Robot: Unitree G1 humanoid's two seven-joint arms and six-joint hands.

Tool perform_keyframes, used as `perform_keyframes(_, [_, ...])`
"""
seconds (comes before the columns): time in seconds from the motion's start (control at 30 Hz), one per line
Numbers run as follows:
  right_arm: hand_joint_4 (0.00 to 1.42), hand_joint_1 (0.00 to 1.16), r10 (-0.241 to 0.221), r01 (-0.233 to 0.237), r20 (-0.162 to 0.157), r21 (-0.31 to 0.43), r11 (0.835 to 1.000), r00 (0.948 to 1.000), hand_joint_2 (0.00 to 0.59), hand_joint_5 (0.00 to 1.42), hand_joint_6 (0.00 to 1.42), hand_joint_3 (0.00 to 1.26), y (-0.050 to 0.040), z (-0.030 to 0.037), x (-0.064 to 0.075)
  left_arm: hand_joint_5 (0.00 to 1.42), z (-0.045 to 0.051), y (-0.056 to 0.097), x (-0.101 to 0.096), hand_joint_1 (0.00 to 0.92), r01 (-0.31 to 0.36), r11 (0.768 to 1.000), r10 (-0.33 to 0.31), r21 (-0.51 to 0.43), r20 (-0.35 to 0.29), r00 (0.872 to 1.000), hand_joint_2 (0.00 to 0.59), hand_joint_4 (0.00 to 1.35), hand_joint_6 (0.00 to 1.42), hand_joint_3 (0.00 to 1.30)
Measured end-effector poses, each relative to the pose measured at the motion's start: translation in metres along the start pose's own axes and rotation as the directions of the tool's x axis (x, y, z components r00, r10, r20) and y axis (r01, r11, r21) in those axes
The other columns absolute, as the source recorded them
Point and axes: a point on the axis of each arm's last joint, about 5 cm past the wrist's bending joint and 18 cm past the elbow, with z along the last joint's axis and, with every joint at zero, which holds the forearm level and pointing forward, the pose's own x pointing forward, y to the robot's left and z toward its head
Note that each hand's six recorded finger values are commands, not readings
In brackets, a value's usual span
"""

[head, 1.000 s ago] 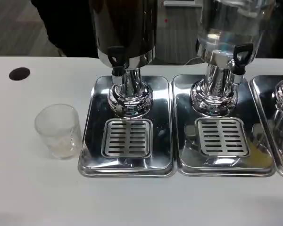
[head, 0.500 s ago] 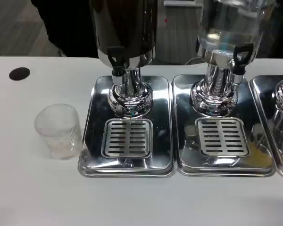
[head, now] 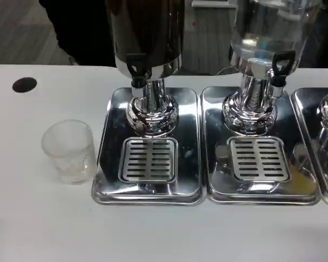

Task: Grasp the cup under the faucet to collect the drink, then remove the cup.

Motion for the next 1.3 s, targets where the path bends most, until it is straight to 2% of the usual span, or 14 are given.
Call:
perform_keyframes(0.13, [0.38, 0.69, 0.002, -0.002, -0.003, 0.008, 1.000, 1.0000, 0.517, 0.29, 0.22, 0.41, 0.0023, -0.0008, 0.001, 0.00, -0.0009, -0.002, 0.013, 0.315, -0.006, 1.000, 0.006, 0.004, 0.005, 1.000, 0.061, 0.00, 0.00, 0.00])
perform_keyframes(0.33, [0.38, 0.69, -0.001, 0.001, 0.005, 0.015, 1.000, 1.0000, 0.517, 0.29, 0.22, 0.41, 0.0040, -0.0008, 0.003, 0.00, -0.0072, -0.004, 0.020, 0.354, -0.019, 1.000, 0.019, -0.016, -0.032, 0.999, 0.054, 0.00, 0.00, 0.00])
perform_keyframes(0.47, [0.38, 0.70, -0.003, 0.003, 0.008, 0.017, 1.000, 1.0000, 0.520, 0.29, 0.22, 0.41, 0.0044, -0.0006, 0.004, 0.00, -0.0101, -0.006, 0.023, 0.393, 0.001, 1.000, -0.001, -0.003, -0.048, 0.999, 0.049, 0.00, 0.00, 0.00])
perform_keyframes(0.63, [0.38, 0.70, -0.003, 0.003, 0.008, 0.020, 1.000, 1.0000, 0.522, 0.29, 0.22, 0.41, 0.0049, -0.0004, 0.004, 0.00, -0.0155, -0.007, 0.031, 0.397, 0.023, 0.999, -0.021, 0.026, -0.072, 0.997, 0.049, 0.00, 0.00, 0.00])
perform_keyframes(0.9, [0.38, 0.70, -0.003, 0.003, 0.006, 0.027, 1.000, 1.0000, 0.523, 0.29, 0.22, 0.41, 0.0062, 0.0006, 0.003, 0.00, -0.0221, -0.010, 0.046, 0.397, 0.001, 1.000, 0.000, 0.014, -0.086, 0.996, 0.048, 0.00, 0.00, 0.00])
perform_keyframes(1.13, [0.38, 0.71, -0.007, 0.007, -0.002, 0.031, 1.000, 1.0000, 0.523, 0.29, 0.22, 0.41, 0.0057, 0.0014, 0.001, 0.00, -0.0225, -0.018, 0.061, 0.391, 0.011, 1.000, -0.009, 0.027, -0.079, 0.997, 0.057, 0.00, 0.00, 0.00])
perform_keyframes(1.3, [0.38, 0.71, -0.012, 0.011, 0.009, 0.035, 0.999, 0.9999, 0.523, 0.29, 0.22, 0.41, 0.0052, 0.0031, 0.001, 0.00, -0.0208, -0.025, 0.072, 0.390, 0.039, 0.999, -0.037, 0.036, -0.065, 0.997, 0.057, 0.00, 0.00, 0.00])
